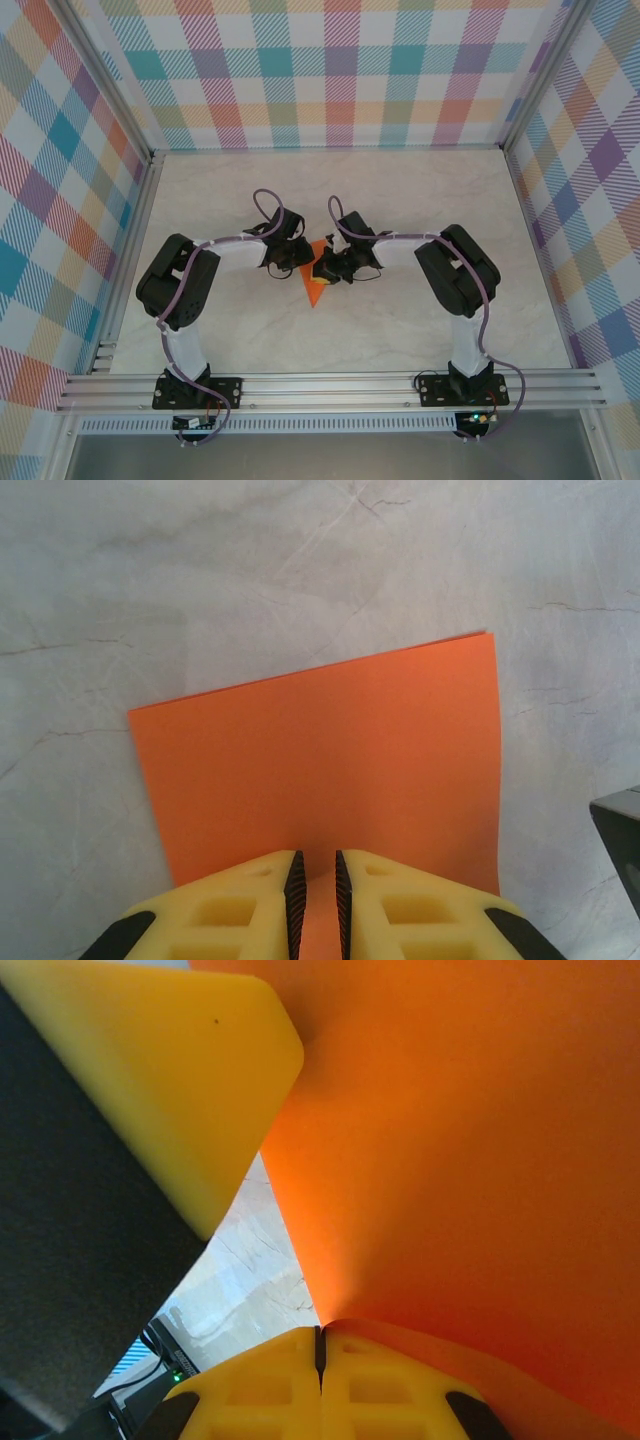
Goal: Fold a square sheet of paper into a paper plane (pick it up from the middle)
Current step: Fold the triangle a second time at the center of the table.
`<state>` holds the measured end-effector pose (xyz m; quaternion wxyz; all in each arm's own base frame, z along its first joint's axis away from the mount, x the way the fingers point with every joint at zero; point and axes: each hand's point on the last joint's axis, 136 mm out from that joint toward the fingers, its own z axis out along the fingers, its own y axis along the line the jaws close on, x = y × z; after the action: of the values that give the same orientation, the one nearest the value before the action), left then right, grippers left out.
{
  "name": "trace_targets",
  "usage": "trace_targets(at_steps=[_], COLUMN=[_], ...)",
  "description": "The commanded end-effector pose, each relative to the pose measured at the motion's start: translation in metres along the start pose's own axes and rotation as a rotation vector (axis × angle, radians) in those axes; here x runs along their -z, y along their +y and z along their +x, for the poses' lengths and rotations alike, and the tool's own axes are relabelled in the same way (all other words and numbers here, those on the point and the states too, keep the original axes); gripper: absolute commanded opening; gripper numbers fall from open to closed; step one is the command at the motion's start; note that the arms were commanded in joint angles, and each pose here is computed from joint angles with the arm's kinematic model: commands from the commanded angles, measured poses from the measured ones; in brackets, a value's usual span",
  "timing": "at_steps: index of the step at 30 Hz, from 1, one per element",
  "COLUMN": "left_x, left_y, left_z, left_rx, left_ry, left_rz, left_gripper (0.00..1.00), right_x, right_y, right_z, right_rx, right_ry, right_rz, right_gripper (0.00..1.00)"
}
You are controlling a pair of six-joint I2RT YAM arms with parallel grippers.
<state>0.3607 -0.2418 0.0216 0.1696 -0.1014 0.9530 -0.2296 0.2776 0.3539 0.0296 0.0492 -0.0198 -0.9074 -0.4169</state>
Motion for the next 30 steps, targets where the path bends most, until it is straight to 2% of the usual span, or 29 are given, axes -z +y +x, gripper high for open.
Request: trace_targets(at_steps=[1, 5, 10, 15, 27, 30], left_x=[-0.01, -0.006, 0.022, 0.036, -0.005, -0.01], left_y=[0.027, 0.02, -0.003, 0.0, 0.038, 0.042], left_z=[0.014, 0.013, -0.005, -0.018, -0.003, 0.001], left_rx=[0.009, 0.011, 0.002, -0.015, -0.005, -0.001], left_ry=[0.061, 0.06, -0.015, -0.086, -0.004, 0.01], left_rz=[-0.092, -0.067, 0.0, -0.042, -0.193, -0.204], left_gripper=[0.2, 0.2, 0.28, 0.3, 0.13, 0.12], right_x=[-0.008, -0.009, -0.007, -0.006, -0.001, -0.001], right_y=[0.005, 0.0, -0.004, -0.003, 0.003, 0.004], right_z=[-0.003, -0.003, -0.002, -0.001, -0.002, -0.002], right_rx=[0.04, 0.031, 0.029, 0.032, 0.054, 0.058], right_ry=[0.013, 0.01, 0.006, 0.003, -0.009, -0.009], right_rz=[-0.021, -0.003, 0.014, 0.014, 0.004, 0.004], right_gripper=[0.01, 0.01, 0.01, 0.01, 0.01, 0.01])
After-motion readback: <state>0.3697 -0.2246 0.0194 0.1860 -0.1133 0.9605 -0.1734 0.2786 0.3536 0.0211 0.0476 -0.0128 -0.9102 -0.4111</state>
